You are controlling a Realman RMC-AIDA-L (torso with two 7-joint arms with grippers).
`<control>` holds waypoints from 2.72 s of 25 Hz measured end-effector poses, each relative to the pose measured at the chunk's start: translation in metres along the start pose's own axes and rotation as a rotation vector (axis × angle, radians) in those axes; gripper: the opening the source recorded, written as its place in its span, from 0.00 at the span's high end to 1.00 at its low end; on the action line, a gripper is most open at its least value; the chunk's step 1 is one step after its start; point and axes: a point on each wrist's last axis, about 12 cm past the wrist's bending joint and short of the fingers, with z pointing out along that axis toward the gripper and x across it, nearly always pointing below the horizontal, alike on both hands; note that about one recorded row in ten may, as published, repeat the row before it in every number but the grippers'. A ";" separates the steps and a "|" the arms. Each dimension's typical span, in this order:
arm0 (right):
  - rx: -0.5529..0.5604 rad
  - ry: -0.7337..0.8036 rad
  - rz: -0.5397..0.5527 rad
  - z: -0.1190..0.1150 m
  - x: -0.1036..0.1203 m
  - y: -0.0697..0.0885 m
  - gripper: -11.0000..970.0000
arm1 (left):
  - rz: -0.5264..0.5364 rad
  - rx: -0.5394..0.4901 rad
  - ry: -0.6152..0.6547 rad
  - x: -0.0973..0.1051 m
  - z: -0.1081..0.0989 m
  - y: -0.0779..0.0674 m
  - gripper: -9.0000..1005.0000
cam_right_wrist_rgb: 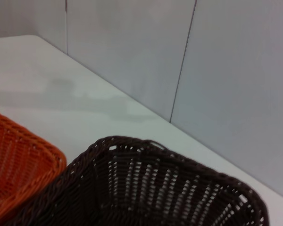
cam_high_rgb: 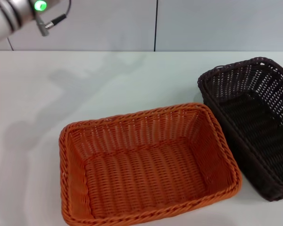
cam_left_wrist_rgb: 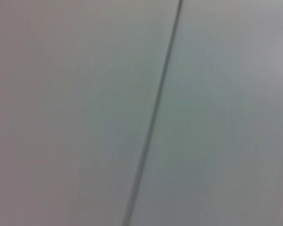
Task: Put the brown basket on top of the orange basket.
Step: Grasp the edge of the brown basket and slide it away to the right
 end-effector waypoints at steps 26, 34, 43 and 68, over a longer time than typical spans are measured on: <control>-0.400 0.390 -0.137 0.002 0.019 0.040 0.39 | 0.057 0.039 -0.210 0.056 -0.062 0.017 0.18; -0.618 0.400 -0.168 -0.003 0.017 0.062 0.39 | 0.034 0.022 -0.213 0.060 -0.064 0.017 0.18; -0.773 0.456 -0.200 0.005 0.018 0.085 0.39 | 0.023 -0.025 -0.211 0.060 -0.061 0.022 0.18; -0.284 0.217 -0.280 -0.006 -0.041 0.007 0.39 | 0.060 -0.065 -0.173 0.057 -0.036 0.024 0.18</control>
